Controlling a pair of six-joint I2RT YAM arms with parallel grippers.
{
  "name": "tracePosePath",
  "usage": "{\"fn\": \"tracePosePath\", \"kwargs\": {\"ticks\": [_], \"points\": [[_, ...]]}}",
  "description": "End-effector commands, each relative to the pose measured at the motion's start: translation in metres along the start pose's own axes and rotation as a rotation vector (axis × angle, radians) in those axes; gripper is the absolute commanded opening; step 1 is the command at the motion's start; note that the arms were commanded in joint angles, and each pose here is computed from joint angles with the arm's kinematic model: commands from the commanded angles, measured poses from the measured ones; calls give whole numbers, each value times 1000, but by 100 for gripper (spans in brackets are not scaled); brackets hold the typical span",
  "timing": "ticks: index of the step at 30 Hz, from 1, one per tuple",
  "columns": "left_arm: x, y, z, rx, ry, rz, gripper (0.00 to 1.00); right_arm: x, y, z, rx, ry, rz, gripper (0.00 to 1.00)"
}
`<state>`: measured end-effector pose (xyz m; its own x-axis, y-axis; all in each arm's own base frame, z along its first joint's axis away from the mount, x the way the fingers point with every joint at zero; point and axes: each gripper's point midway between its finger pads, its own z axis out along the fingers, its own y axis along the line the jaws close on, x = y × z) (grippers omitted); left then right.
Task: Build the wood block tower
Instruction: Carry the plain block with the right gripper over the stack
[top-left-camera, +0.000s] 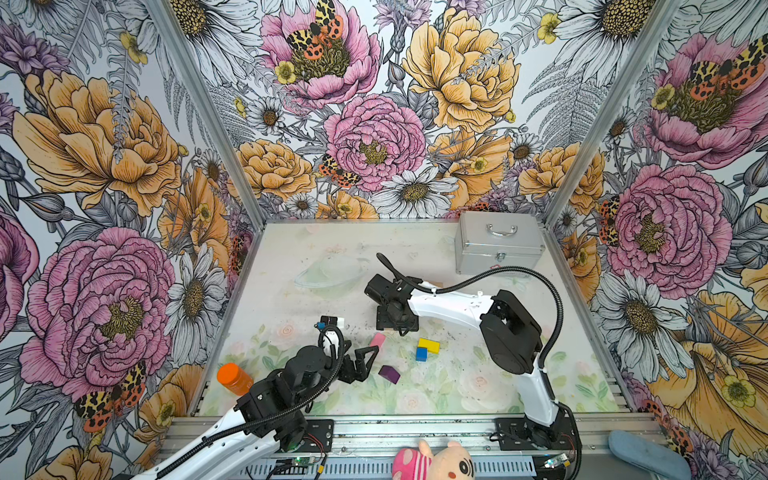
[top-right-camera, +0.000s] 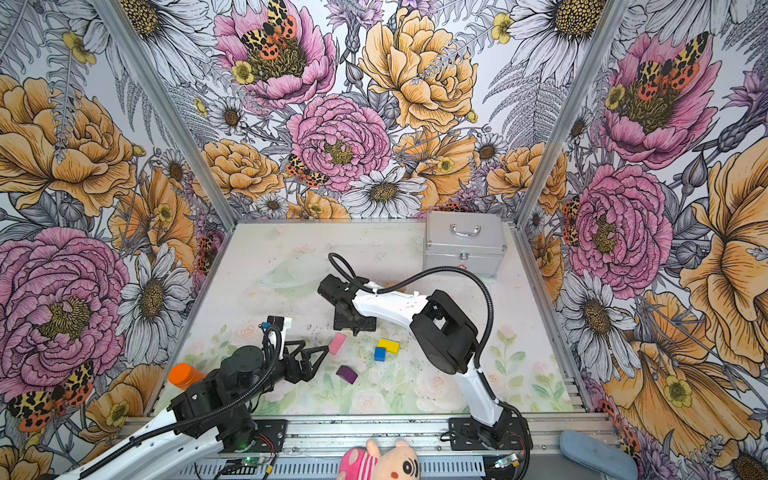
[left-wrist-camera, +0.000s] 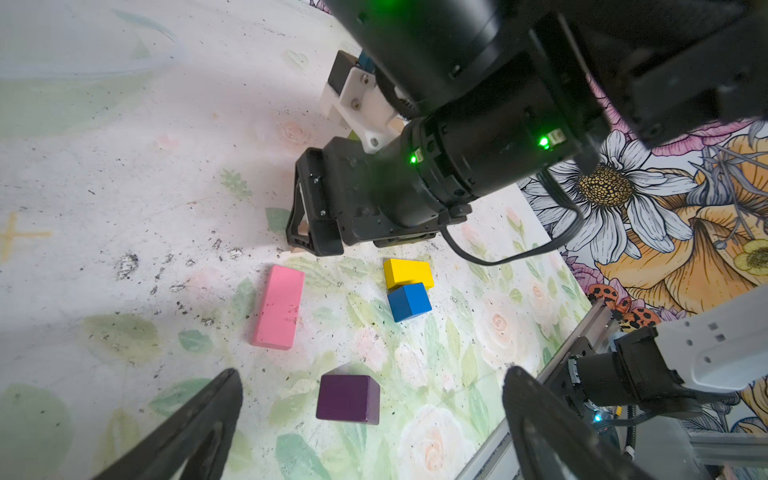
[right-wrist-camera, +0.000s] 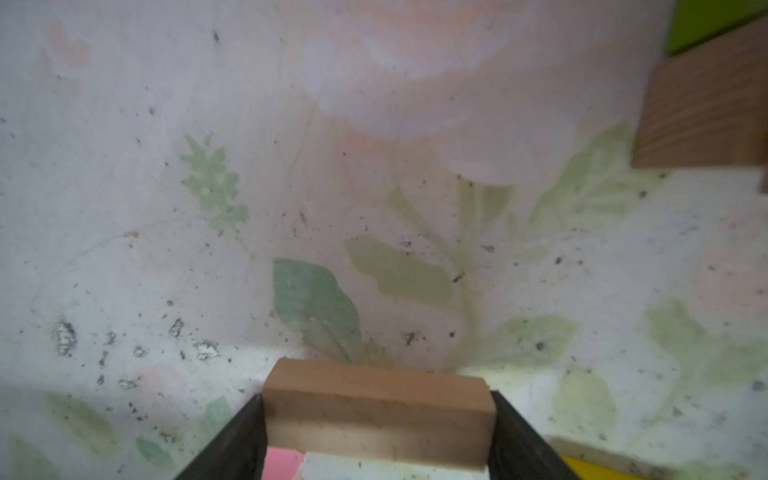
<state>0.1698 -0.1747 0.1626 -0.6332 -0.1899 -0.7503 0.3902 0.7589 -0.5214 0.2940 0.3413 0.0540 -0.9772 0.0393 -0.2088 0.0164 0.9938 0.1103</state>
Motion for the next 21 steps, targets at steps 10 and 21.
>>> {"fn": "tracePosePath", "kwargs": {"ticks": [10, 21], "points": [[-54, -41, 15, 18, -60, 87, 99, -51, -68, -62, -19, -125, 57, 60], [-77, -65, 40, 8, -45, 143, 99, -77, -103, -52, 11, -110, 39, 60]]}}
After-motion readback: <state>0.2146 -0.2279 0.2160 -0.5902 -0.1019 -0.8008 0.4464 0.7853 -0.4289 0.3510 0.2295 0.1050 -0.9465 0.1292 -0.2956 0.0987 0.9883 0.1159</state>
